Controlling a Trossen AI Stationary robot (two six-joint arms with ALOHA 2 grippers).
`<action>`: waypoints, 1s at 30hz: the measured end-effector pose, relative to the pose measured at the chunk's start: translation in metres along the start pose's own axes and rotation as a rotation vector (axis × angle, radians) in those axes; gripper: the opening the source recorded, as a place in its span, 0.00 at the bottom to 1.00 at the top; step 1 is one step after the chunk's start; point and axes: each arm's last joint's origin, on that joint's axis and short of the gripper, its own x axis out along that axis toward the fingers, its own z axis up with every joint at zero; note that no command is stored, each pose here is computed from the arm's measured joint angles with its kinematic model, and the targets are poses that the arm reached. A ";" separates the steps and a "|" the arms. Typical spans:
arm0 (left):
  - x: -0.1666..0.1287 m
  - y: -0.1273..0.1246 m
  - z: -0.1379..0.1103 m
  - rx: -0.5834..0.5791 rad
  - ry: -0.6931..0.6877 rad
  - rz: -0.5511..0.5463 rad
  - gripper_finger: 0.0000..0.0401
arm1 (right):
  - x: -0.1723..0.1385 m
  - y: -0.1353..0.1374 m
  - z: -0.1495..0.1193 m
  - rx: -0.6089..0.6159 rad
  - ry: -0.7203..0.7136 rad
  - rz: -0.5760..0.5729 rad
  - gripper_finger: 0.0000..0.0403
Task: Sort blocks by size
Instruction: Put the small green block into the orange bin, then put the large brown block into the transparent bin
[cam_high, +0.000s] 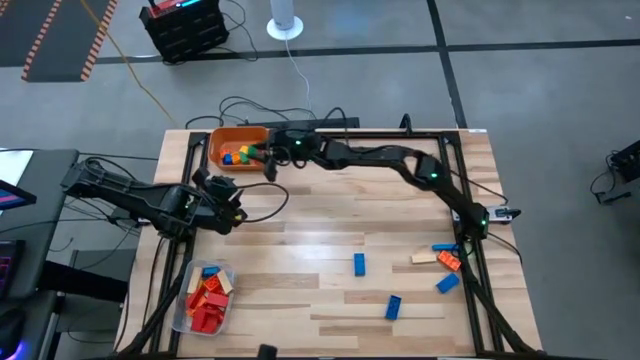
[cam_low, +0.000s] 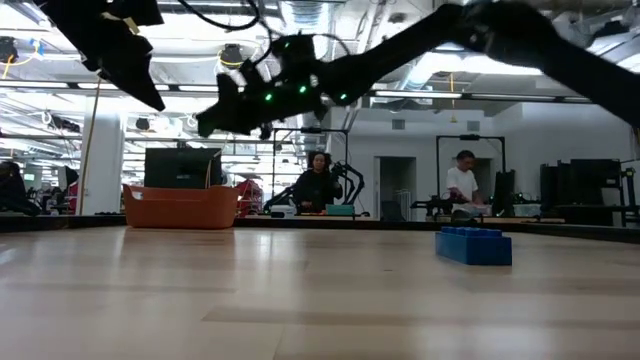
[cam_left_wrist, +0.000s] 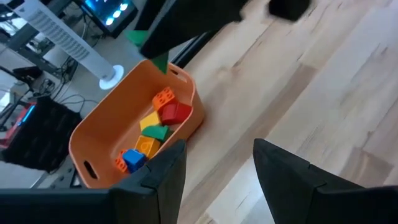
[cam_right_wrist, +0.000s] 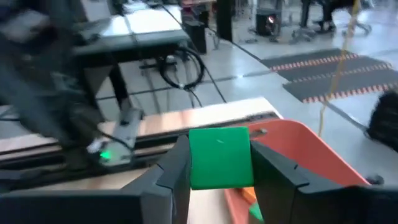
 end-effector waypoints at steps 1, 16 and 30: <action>0.000 0.000 -0.001 -0.001 0.005 0.002 0.45 | 0.005 -0.005 -0.003 0.013 0.009 -0.011 0.40; 0.000 0.001 -0.002 0.002 0.012 0.008 0.45 | 0.033 -0.049 -0.048 0.100 0.194 -0.129 0.55; 0.000 0.000 -0.001 0.097 0.022 -0.019 0.45 | -0.023 0.020 0.022 -0.164 0.537 0.295 0.60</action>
